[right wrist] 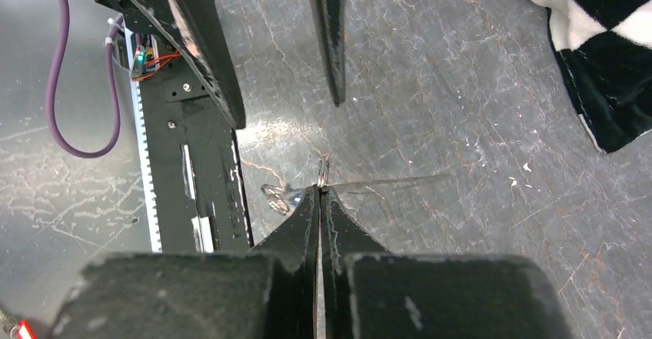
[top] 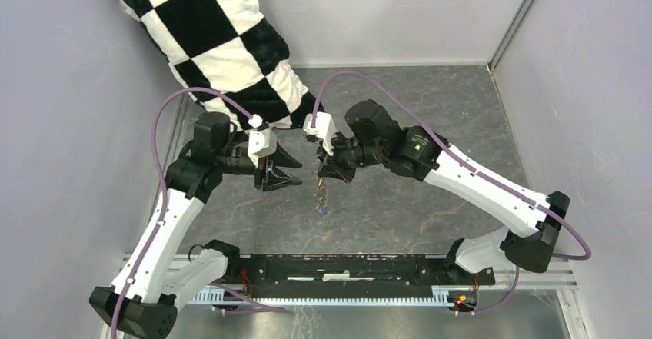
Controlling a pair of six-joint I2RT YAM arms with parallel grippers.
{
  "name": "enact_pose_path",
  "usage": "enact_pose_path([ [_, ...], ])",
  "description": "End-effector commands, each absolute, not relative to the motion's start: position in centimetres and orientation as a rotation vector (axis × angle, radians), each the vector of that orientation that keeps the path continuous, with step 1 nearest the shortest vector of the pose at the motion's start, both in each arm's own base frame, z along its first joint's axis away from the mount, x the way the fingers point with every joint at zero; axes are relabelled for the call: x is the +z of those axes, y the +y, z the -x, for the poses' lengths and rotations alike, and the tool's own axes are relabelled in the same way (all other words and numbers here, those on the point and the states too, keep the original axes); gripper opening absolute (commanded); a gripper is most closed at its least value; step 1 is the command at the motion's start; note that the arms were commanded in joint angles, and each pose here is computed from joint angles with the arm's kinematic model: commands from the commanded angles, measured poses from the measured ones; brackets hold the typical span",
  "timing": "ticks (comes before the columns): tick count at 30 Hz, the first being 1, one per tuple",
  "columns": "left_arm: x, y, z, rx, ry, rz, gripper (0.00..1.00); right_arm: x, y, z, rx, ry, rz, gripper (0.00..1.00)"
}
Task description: Put the keys on the keyring
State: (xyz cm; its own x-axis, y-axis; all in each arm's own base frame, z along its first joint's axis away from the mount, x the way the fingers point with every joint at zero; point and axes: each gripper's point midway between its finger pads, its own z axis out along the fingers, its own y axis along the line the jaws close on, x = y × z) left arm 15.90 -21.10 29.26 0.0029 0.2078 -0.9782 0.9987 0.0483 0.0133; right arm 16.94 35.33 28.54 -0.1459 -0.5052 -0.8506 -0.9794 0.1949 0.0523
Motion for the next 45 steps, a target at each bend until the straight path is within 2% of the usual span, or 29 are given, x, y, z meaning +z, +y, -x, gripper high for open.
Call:
enact_pose_path([
  [1,29.9,-21.4,-15.9,-1.028,1.280,-1.393,0.53,31.2,36.1,-16.9,0.816,1.686,1.435,0.00],
  [9,29.7,-21.9,-16.3,-1.006,1.259,-1.427,0.51,32.2,37.8,-15.9,0.835,1.666,1.499,0.00],
  [11,29.9,-21.9,-16.2,-1.007,1.250,-1.429,0.46,32.2,38.0,-15.8,0.833,1.667,1.509,0.00],
  [16,30.3,-21.9,-15.7,-1.014,1.232,-1.431,0.26,32.2,38.3,-15.7,0.822,1.673,1.539,0.00],
  [17,30.3,-21.9,-15.5,-1.014,1.226,-1.432,0.25,32.1,38.3,-15.8,0.814,1.679,1.545,0.00],
  [26,29.8,-21.5,-14.6,-0.997,1.230,-1.479,0.31,31.6,38.4,-15.8,0.787,1.689,1.560,0.00],
  [30,29.5,-21.6,-14.8,-0.999,1.243,-1.482,0.28,31.9,38.8,-15.4,0.804,1.676,1.567,0.00],
  [35,29.0,-21.7,-15.2,-0.978,1.245,-1.495,0.28,31.9,39.1,-15.2,0.816,1.669,1.577,0.00],
  [40,29.5,-21.7,-15.3,-0.968,1.233,-1.498,0.20,31.4,39.3,-15.1,0.817,1.674,1.590,0.00],
  [45,30.2,-21.8,-15.0,-0.973,1.216,-1.494,0.23,31.1,39.1,-15.2,0.801,1.682,1.595,0.00],
])
